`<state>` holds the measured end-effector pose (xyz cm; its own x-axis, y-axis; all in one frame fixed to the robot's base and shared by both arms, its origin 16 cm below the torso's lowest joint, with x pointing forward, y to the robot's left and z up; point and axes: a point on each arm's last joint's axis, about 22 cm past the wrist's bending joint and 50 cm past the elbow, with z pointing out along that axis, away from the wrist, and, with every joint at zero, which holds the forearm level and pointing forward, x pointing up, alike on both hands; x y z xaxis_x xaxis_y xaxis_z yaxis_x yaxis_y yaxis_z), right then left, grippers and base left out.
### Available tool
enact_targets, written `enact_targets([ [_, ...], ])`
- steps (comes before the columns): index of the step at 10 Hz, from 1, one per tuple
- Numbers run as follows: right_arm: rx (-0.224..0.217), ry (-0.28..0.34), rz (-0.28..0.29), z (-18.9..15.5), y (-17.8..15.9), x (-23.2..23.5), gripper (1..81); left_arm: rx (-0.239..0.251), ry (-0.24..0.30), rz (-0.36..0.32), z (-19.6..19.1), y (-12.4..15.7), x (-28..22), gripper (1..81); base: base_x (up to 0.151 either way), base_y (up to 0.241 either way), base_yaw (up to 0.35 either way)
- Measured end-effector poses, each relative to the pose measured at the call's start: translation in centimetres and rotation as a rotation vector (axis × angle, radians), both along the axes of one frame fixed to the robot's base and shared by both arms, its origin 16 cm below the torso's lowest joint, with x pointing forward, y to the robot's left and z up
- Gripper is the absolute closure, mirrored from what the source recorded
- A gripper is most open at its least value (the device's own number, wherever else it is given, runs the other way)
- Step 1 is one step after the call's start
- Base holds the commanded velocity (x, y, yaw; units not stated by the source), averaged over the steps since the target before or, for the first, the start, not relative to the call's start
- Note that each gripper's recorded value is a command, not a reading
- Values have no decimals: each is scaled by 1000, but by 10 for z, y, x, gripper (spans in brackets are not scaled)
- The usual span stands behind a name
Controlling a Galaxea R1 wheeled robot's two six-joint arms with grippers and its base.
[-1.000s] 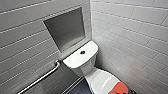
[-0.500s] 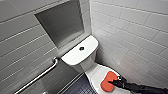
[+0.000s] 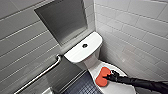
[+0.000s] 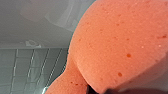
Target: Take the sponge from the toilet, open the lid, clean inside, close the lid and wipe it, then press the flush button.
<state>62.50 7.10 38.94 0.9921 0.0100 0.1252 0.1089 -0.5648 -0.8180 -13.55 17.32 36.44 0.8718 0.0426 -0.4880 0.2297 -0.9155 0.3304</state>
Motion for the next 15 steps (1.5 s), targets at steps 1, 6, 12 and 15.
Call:
enact_targets([
  [1,-12,7,17,-6,7,-3,811,1,-3,0,-1,1,2,10,0,0,0],
  [6,-182,23,18,-71,13,-2,811,4,-5,1,-1,3,1,10,0,0,0],
  [12,-258,45,6,-92,7,-3,811,3,-10,2,-1,2,2,10,0,0,0],
  [15,-206,21,9,-83,-3,-9,811,-2,-12,5,-2,-3,4,10,0,0,0],
])
